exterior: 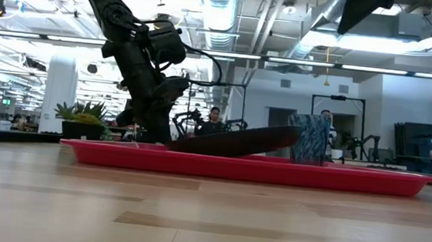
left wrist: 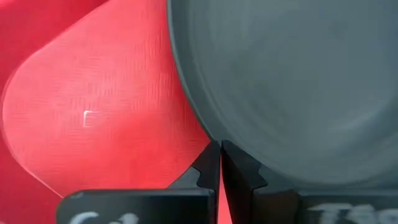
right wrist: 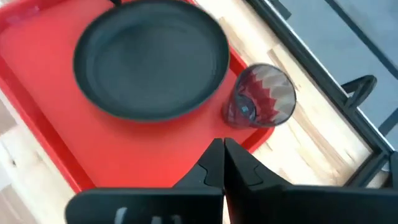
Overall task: Pick and place plate/cup/fork/spoon on tray
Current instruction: Adjust the black plate on the red serving tray
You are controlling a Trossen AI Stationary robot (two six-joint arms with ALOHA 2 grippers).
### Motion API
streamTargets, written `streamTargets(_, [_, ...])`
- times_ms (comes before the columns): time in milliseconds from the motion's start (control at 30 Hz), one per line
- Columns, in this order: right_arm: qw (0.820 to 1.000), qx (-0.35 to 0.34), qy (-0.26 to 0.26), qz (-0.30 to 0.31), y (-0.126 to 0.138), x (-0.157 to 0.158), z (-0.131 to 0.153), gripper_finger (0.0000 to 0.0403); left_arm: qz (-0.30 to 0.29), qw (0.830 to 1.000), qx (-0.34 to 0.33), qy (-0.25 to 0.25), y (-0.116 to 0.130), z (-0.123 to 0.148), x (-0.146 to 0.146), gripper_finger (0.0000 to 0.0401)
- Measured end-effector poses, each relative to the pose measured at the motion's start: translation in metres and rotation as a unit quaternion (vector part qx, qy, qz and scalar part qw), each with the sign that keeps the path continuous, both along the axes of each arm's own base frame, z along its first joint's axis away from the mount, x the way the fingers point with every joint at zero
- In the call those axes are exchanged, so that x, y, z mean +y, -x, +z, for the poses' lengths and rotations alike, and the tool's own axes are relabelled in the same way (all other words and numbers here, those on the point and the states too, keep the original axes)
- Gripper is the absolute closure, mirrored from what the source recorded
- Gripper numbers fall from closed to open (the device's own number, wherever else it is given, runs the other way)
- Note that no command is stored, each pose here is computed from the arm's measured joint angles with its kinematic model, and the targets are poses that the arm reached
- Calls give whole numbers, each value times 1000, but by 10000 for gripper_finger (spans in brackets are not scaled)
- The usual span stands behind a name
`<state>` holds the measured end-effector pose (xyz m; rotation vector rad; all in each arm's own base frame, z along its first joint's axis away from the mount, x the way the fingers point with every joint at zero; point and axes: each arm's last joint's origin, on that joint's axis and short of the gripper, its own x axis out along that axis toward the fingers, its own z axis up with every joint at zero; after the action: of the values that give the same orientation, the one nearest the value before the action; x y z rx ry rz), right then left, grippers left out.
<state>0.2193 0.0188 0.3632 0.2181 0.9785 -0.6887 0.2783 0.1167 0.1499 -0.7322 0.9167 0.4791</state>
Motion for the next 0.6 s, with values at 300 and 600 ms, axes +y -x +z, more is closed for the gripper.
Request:
streamTargets(300, [991,-20,-84,105,-22,12,-4,382,-7,999,-10,-51,15,30,1,401])
streamTargets(600, [969,19,-111,222,-80,22,-45,327,-41,990,-108,-76,59,64,-15,401])
